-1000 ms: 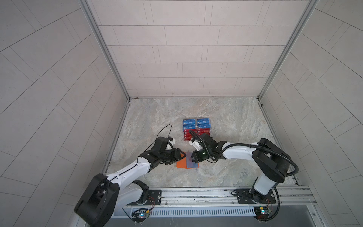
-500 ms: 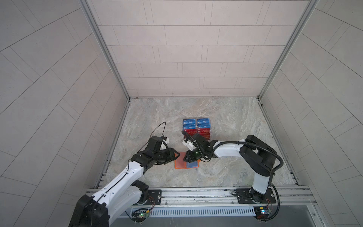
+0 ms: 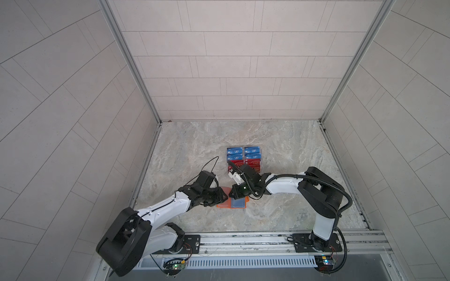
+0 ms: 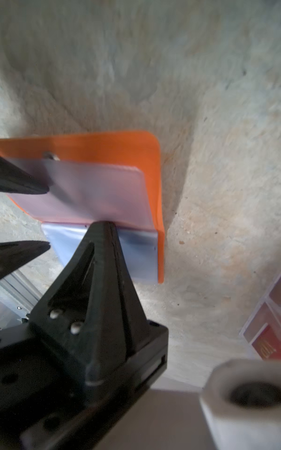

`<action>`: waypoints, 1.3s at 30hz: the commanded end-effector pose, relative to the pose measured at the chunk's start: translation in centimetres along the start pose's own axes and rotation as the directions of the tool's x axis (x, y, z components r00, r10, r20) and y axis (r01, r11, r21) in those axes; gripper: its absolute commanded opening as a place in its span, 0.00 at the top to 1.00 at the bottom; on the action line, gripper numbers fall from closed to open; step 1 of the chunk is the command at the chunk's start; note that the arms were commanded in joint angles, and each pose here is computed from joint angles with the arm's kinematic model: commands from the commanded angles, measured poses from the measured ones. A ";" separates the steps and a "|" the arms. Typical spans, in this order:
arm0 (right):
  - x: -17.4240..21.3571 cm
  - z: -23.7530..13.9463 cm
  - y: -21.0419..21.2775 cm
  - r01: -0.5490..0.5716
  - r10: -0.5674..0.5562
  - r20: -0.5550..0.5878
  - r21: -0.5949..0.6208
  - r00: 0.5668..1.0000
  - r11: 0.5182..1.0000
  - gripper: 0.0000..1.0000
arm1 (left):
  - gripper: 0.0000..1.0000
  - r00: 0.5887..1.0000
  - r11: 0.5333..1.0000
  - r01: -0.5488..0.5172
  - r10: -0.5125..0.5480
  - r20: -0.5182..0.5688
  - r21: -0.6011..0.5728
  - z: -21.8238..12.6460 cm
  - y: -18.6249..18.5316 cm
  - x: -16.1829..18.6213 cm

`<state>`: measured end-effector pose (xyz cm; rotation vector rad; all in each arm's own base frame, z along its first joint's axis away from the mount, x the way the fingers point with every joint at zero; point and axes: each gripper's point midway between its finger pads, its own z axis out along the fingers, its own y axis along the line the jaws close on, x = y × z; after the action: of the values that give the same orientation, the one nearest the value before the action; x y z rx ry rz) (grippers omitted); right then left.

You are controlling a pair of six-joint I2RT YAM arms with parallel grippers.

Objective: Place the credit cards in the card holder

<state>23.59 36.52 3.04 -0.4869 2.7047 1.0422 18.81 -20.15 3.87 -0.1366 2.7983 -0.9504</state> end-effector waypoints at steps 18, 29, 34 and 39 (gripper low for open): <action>-3.2 -4.9 2.4 0.150 -0.150 -0.007 0.042 0.989 0.988 0.93 | 0.60 0.997 0.997 -0.079 0.079 0.008 0.006 -0.1 -0.7 -0.6; -8.0 -10.8 -0.7 0.298 -0.283 -0.100 0.186 0.954 0.936 0.66 | 0.59 0.995 0.995 -0.097 0.097 -0.011 -0.008 0.7 -0.9 -1.2; -9.1 -12.4 -3.5 0.373 -0.322 -0.223 0.251 0.920 0.893 0.67 | 0.59 0.995 0.996 -0.095 0.095 -0.017 0.001 0.9 -0.8 -1.0; -10.2 -13.7 -4.9 0.398 -0.345 -0.222 0.271 0.912 0.877 0.65 | 0.59 0.994 0.995 -0.103 0.103 -0.028 0.002 0.9 -0.9 -0.9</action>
<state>34.64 28.04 13.63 -0.8943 2.6541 0.5614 20.05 -21.10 3.91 -0.0187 2.7976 -0.9311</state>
